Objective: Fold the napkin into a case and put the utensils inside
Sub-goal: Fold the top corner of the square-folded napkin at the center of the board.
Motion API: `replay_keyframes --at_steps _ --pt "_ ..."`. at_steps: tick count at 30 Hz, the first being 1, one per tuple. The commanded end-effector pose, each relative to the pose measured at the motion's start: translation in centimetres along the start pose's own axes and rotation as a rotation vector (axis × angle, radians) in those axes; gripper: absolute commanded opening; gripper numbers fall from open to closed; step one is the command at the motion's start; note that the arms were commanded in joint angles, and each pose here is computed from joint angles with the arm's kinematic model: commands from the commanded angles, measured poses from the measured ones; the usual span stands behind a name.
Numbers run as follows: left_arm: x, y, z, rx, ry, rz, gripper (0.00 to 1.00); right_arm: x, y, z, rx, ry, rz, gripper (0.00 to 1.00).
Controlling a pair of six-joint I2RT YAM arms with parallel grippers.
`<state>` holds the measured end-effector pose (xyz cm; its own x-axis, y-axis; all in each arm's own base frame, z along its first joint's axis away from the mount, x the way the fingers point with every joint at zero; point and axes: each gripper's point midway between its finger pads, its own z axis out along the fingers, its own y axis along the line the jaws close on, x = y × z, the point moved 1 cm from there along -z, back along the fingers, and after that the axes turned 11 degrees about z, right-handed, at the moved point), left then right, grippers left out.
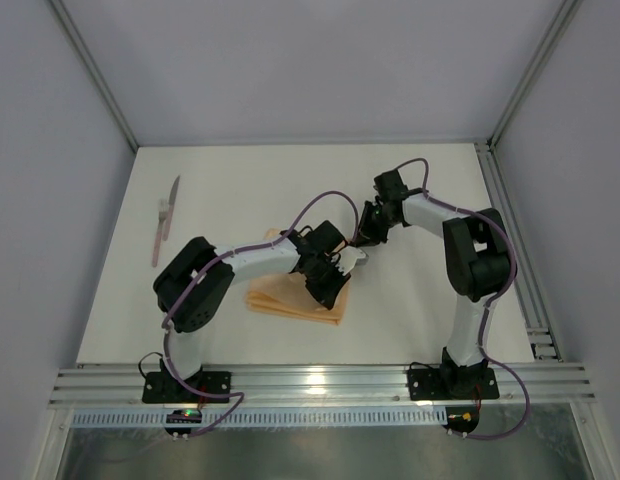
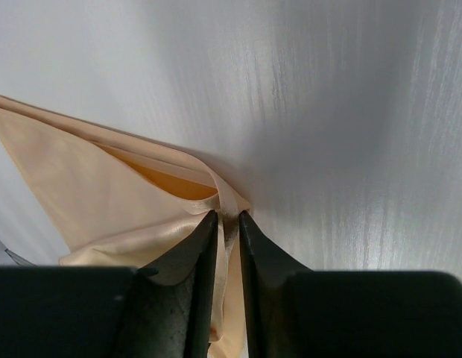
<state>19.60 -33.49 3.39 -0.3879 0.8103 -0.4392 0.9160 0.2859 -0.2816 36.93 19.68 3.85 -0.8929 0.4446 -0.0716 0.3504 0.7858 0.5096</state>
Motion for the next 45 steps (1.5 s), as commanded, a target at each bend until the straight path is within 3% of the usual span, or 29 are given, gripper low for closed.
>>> replay_keyframes --at_steps 1,16,23,25,39,45 --pt "-0.7 -0.1 0.0 0.017 -0.024 0.023 0.14 -1.0 2.1 -0.4 -0.065 -0.021 -0.007 0.24" --pt "-0.8 0.1 0.1 0.013 -0.022 0.021 0.14 -2.5 1.9 -2.9 0.013 -0.109 -0.062 0.25" --pt "-0.9 0.1 0.0 0.012 -0.025 0.022 0.14 -2.3 1.6 -2.1 0.060 -0.083 -0.107 0.24" --pt "-1.0 0.1 0.1 0.010 -0.026 0.023 0.14 -2.0 1.6 -1.7 0.076 -0.075 -0.131 0.19" --pt "-2.8 -0.3 -0.9 0.026 -0.064 0.027 0.15 -1.2 0.0 -0.7 0.219 -0.053 -0.215 0.23" --pt "-2.9 -0.7 -0.8 0.050 -0.065 0.022 0.15 -1.6 0.7 -1.0 0.201 -0.071 -0.222 0.23"
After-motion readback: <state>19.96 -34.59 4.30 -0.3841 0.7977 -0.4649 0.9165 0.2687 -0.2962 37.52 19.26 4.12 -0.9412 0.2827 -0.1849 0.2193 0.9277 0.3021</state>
